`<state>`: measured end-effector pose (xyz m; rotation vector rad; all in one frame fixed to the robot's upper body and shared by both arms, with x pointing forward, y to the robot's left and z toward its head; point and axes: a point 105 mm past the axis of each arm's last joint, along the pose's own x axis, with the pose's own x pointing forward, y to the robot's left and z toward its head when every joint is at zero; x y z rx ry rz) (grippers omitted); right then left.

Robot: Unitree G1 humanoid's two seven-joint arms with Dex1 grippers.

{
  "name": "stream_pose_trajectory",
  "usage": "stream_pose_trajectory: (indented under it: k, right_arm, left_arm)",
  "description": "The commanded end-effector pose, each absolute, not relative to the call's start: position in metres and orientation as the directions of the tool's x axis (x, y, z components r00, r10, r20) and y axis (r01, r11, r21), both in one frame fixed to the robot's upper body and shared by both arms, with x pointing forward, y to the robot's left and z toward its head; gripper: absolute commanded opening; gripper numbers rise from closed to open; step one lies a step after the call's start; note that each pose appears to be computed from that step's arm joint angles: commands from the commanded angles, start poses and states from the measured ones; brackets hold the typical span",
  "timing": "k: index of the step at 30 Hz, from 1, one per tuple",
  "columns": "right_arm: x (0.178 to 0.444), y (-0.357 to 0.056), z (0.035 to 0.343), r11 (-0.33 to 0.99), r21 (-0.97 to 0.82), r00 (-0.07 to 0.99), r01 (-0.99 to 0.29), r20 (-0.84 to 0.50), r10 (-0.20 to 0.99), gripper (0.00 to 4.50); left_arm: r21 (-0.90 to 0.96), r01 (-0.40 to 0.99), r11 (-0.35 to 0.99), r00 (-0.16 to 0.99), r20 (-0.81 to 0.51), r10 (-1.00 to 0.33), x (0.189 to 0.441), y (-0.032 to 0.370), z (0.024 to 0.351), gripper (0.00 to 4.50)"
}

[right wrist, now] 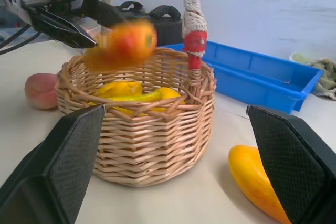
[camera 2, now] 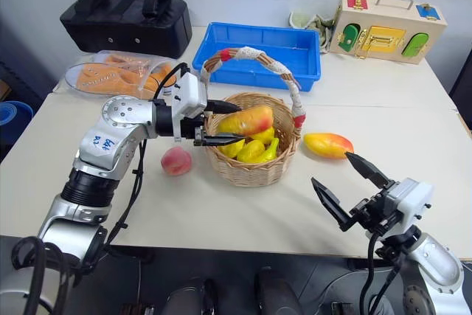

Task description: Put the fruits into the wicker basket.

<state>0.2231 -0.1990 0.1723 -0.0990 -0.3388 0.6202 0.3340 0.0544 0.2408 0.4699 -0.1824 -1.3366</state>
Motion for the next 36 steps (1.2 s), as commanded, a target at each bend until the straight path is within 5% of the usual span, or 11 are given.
stream_pose_trajectory:
  k: [1,7,13,18,23,29,33,36]
  right_arm:
    - [0.223,-0.192,0.184,0.789,-0.224,0.721,-0.572,0.32,0.614,4.5]
    - [0.232,-0.19,0.189,0.738,-0.261,0.667,-0.622,0.317,0.674,4.5]
    - [0.219,-0.176,0.188,0.546,-0.336,0.505,-0.768,0.207,0.838,4.5]
    - [0.22,-0.174,0.187,0.492,-0.382,0.464,-0.782,0.171,0.869,4.5]
    - [0.222,-0.172,0.188,0.491,-0.38,0.46,-0.784,0.176,0.87,4.5]
    - [0.224,-0.164,0.193,0.496,-0.366,0.46,-0.787,0.188,0.868,4.5]
    - [0.226,-0.158,0.196,0.499,-0.374,0.461,-0.782,0.193,0.866,4.5]
    - [0.227,-0.155,0.2,0.505,-0.377,0.464,-0.777,0.2,0.863,4.5]
  left_arm:
    - [0.463,0.864,0.199,0.242,-0.035,-0.97,0.324,0.076,0.265,4.0]
    - [0.445,0.863,0.241,0.293,-0.052,-0.955,0.294,0.156,0.255,4.0]
    - [0.288,0.759,0.584,0.642,-0.179,-0.746,0.267,0.296,0.206,4.48]
    - [0.209,0.67,0.712,0.733,-0.337,-0.591,0.246,0.369,0.176,4.48]
    - [0.247,0.733,0.634,0.68,-0.285,-0.675,0.268,0.341,0.185,4.48]
    - [0.276,0.865,0.419,0.481,-0.216,-0.85,0.32,0.246,0.2,4.48]
    - [0.24,0.938,0.249,0.306,-0.24,-0.921,0.335,0.191,0.181,4.48]
    - [0.237,0.947,0.218,0.287,-0.313,-0.905,0.345,0.18,0.162,4.48]
